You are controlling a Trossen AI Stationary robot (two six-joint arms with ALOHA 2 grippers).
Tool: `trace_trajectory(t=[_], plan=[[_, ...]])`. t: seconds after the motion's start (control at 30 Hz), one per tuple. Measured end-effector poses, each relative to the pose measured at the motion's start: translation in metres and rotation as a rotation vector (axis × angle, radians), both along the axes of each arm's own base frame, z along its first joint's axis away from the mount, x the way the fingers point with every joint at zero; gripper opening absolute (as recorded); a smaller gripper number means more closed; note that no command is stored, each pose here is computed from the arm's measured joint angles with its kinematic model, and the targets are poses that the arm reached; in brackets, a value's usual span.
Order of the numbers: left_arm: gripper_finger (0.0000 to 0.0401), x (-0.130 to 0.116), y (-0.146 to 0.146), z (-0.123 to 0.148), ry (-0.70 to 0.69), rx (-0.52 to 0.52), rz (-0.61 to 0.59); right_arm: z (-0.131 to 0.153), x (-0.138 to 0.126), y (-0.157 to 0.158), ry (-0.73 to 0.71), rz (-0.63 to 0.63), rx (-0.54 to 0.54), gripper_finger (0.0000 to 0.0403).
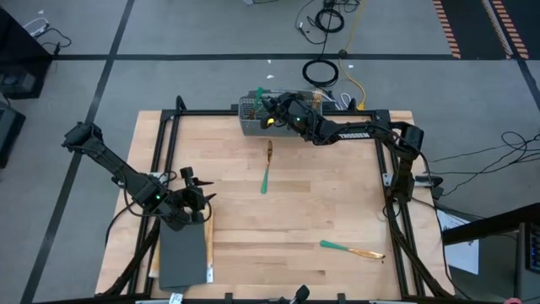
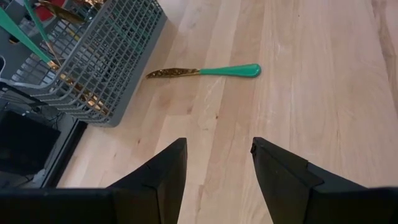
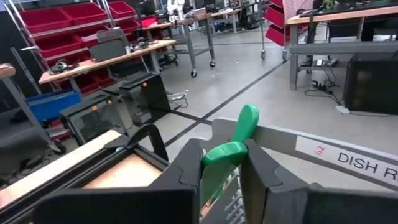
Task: Sort silverware
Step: Put the green knife into the gray silverware holder
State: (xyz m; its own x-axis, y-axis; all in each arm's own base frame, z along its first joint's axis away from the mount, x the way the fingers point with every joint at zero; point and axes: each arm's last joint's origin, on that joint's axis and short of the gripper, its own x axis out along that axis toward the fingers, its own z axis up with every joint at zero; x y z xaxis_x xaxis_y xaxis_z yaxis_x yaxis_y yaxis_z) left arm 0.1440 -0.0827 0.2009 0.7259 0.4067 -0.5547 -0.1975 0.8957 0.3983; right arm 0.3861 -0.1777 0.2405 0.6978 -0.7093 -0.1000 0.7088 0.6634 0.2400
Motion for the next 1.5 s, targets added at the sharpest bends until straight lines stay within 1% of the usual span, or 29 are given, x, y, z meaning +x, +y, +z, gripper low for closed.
trace_trajectory(t=[0.13,0.4,0.57,0.7,0.77,0.83,0.87,1.0,1.07,1.23,1.3,1.37,1.43,1.47,1.5], plan=[[0.019,0.0,0.0,0.0,0.0,0.0,0.0,0.0,0.001,0.001,-0.001,0.004,-0.006,0.0038],[0.019,-0.001,0.0,-0.001,0.004,-0.02,0.008,0.015,0.002,0.007,-0.005,0.014,-0.077,0.0038],[0.019,-0.001,0.0,-0.001,0.018,-0.029,0.0,0.022,0.005,0.01,-0.005,-0.008,-0.109,0.0038],[0.019,-0.001,0.0,-0.001,0.019,-0.028,0.0,0.022,0.005,0.01,-0.004,-0.023,-0.109,0.0038],[0.019,-0.001,0.0,-0.001,0.017,-0.029,0.0,0.018,0.003,0.007,0.042,-0.004,-0.078,0.0038],[0.019,-0.001,0.0,-0.001,0.017,-0.03,0.0,0.015,0.0,0.005,0.075,-0.019,-0.021,0.0038],[0.019,-0.001,0.0,-0.001,0.016,-0.031,0.0,0.014,-0.001,0.005,0.097,-0.023,-0.013,0.0038],[0.019,-0.001,0.0,-0.001,0.014,-0.032,0.0,0.013,-0.001,0.005,0.176,-0.018,-0.074,0.0038],[0.019,-0.001,0.0,-0.001,0.016,-0.032,0.0,0.013,0.0,0.005,0.189,-0.011,-0.091,0.0038],[0.019,-0.001,0.0,-0.001,0.012,-0.037,0.004,0.016,0.0,0.005,0.166,-0.011,-0.116,0.0038],[0.019,-0.001,0.0,-0.001,0.009,-0.046,0.013,0.014,-0.001,0.005,0.195,0.002,-0.11,0.0038],[0.019,-0.002,0.001,-0.002,0.015,-0.043,0.015,0.014,-0.003,0.006,0.223,-0.024,-0.101,0.0038],[0.019,-0.002,0.001,-0.002,0.015,-0.045,0.02,0.013,-0.001,0.009,0.256,-0.013,-0.124,0.0037],[0.019,-0.002,0.001,-0.002,0.017,-0.044,0.02,0.012,-0.002,0.01,0.278,-0.02,-0.127,0.0037],[0.019,-0.002,0.001,-0.002,0.018,-0.043,0.02,0.011,-0.002,0.012,0.298,-0.055,-0.124,0.0037]])
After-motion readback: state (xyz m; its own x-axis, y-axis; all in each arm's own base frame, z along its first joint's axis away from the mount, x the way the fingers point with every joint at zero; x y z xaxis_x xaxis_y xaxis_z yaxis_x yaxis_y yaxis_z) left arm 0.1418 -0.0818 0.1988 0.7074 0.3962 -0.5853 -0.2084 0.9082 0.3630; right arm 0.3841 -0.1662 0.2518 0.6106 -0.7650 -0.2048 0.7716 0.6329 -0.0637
